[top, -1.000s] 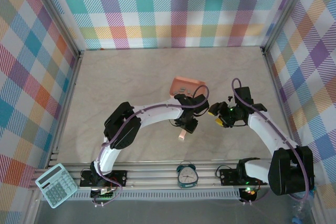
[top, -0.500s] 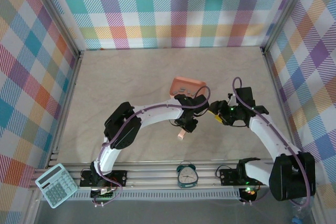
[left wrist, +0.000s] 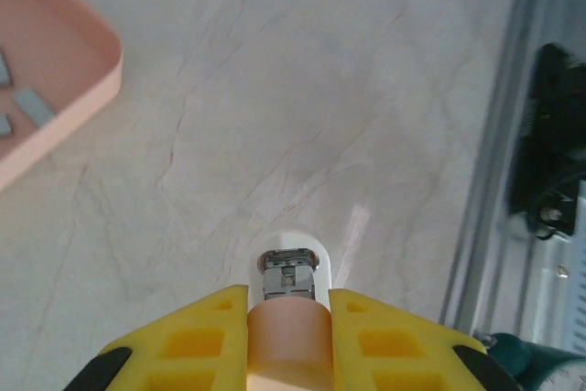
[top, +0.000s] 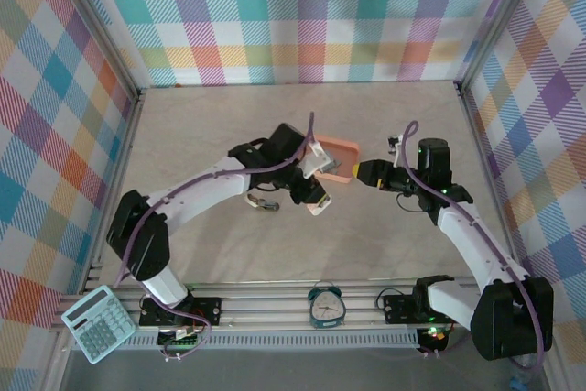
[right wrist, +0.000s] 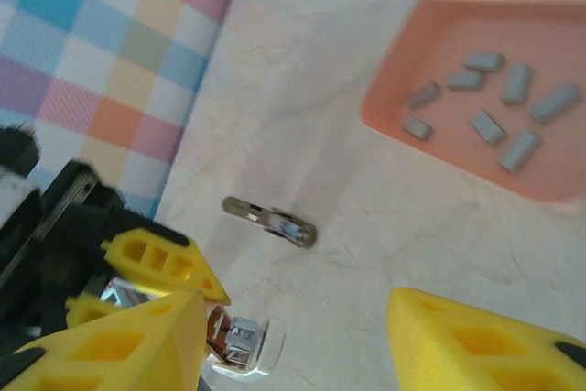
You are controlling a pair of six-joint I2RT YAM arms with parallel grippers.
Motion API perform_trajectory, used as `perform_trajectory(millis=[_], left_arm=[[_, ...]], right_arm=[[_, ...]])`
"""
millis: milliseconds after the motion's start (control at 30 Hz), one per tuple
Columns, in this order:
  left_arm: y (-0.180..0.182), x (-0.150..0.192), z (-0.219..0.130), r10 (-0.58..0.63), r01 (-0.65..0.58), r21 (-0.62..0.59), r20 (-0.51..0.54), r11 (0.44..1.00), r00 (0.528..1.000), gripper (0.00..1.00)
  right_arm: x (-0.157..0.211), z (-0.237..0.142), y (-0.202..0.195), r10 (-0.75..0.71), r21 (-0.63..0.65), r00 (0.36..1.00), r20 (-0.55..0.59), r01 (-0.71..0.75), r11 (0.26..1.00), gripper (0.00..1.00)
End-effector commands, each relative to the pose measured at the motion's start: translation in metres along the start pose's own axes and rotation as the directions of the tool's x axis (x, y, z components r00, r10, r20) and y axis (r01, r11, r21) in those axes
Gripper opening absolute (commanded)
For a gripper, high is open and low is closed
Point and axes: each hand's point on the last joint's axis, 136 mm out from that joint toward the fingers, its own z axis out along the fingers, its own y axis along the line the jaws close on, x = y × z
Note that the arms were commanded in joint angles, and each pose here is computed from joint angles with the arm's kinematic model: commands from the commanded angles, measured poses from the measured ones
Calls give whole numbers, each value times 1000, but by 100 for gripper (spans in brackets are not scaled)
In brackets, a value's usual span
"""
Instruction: Load the staples into the stapler
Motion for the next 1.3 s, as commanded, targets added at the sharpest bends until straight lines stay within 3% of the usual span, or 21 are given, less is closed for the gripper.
perform_trajectory(millis=[0,167,333,567,900,1067,1267], left_arm=[[-20,-21,-29,198,-230,155,198,961,960,1],[-21,-19,-53,350,-393,136,258,910,901,0],[-32,-16,-64,411,-471,176,292,864,863,0],[-40,-21,-70,434,-510,191,331,839,838,0],[-41,-31,-74,445,-525,180,347,832,825,0],[-40,-39,-79,432,-519,173,375,837,820,0],[-37,-48,-90,391,-498,169,431,851,813,0]], right_arm=[[-12,-1,42,-270,-166,962,23,270,948,54],[14,7,75,-478,-289,878,-5,457,842,51],[51,16,92,-690,-367,723,-38,632,683,49],[58,25,96,-763,-422,646,-41,681,599,46],[69,35,102,-787,-501,615,-58,663,555,34],[76,39,91,-780,-487,620,-85,657,576,22],[87,46,72,-762,-455,637,-116,648,611,18]])
